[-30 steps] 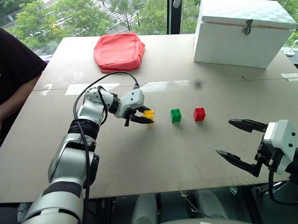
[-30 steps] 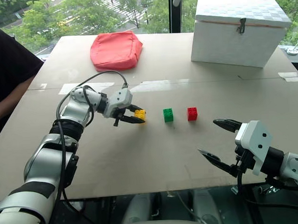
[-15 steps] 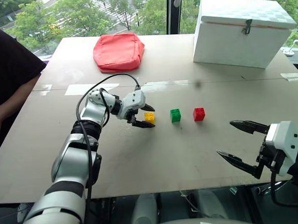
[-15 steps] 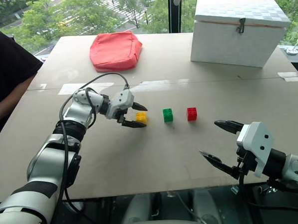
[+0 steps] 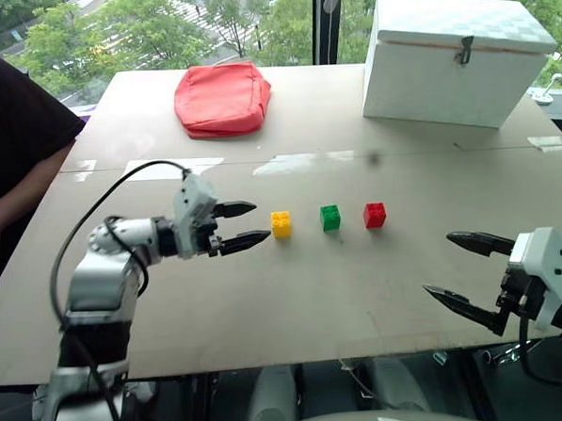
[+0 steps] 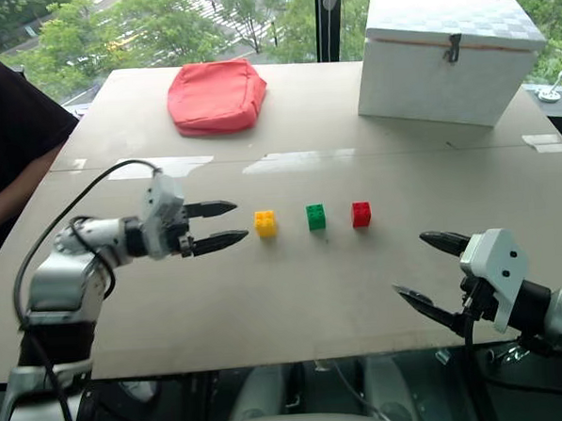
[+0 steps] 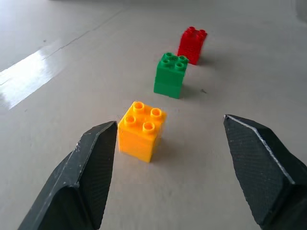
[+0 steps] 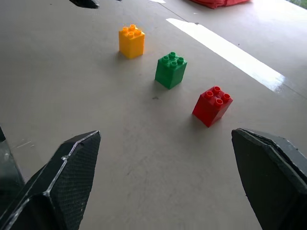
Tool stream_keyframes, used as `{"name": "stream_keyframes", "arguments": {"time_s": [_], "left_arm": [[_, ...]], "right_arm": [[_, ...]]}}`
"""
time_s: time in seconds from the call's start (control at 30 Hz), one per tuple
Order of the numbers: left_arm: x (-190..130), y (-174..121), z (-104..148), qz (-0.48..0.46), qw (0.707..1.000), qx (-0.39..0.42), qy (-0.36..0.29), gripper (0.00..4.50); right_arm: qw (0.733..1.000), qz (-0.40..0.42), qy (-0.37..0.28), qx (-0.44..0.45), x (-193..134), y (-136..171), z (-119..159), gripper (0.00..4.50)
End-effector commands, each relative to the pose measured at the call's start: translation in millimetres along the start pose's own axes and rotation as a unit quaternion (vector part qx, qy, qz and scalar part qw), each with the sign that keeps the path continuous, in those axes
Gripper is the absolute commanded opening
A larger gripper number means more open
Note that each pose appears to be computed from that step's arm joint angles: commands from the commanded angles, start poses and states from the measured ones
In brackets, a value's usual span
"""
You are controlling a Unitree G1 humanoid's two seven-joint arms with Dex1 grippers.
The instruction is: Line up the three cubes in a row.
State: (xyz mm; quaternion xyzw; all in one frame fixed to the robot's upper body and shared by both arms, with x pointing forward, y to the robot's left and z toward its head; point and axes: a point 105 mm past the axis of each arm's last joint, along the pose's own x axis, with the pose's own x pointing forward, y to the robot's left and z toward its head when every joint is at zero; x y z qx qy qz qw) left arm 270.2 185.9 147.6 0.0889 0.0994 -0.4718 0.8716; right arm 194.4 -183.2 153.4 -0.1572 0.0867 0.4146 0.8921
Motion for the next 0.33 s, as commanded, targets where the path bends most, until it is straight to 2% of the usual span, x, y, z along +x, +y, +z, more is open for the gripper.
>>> {"name": "stream_keyframes", "arguments": {"time_s": [0.03,0.2,0.33], "left_arm": [[-23.8,-18.1,3.6,0.055,0.998,-0.013,-0.008,3.58],[-51.4,-39.7,-27.5,0.122,0.991,-0.049,0.026,3.58],[-53.5,-49.3,-33.7,0.136,0.988,-0.070,0.023,3.58]], "right_arm": [[1.000,-0.007,0.008,-0.011,-9.8,-9.8,-3.2,4.50],[0.999,-0.013,0.038,0.003,-21.6,-20.1,-25.5,4.50],[0.999,-0.013,0.040,0.009,-23.5,-24.8,-28.2,4.50]]}}
